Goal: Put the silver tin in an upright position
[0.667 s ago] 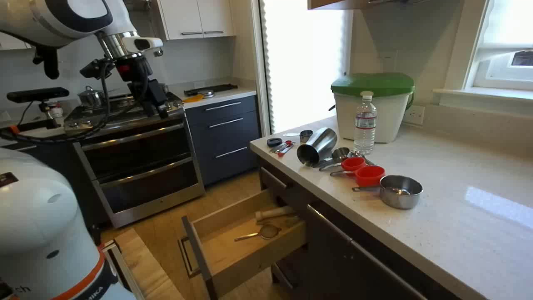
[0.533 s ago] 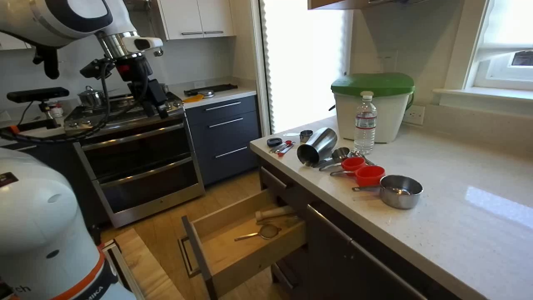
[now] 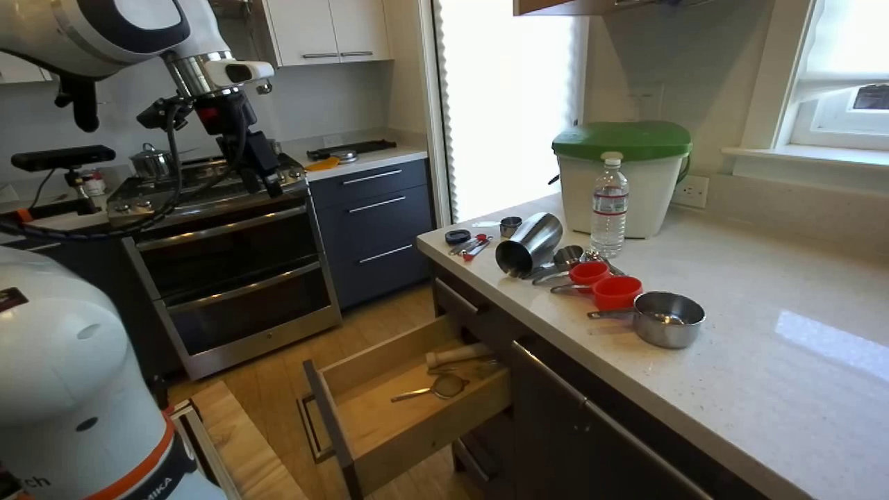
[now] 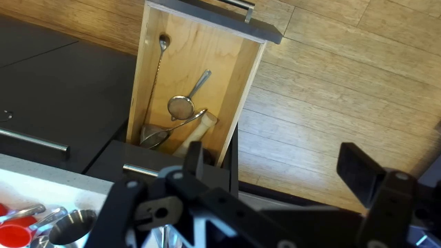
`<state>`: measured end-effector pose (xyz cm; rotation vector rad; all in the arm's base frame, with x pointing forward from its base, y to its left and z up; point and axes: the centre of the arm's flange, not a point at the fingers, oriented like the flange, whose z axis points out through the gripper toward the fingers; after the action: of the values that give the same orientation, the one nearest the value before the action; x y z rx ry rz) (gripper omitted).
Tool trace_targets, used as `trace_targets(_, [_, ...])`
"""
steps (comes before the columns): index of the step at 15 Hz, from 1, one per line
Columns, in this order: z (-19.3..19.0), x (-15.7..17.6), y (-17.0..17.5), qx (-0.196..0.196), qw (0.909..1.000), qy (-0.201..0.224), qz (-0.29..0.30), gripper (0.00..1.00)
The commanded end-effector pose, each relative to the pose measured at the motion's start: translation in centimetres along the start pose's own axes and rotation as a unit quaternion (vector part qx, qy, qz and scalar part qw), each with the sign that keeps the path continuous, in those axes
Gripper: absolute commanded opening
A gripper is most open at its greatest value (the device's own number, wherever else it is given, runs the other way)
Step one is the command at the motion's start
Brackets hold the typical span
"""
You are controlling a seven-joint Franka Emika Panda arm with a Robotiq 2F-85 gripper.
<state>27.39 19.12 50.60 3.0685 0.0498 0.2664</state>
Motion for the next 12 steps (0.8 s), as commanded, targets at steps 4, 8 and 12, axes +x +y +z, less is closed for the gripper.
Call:
trace_targets(4, [4.6, 5.8, 11.8, 0.08, 0.9828, 0.045, 0.16, 1.0])
trace_targets(8, [9.1, 7.9, 19.4, 0.136, 0.9515, 0.083, 0.263, 1.0])
trace_targets(12, [12.3, 10.1, 24.3, 0.205, 0.9068, 0.117, 0.349, 1.0])
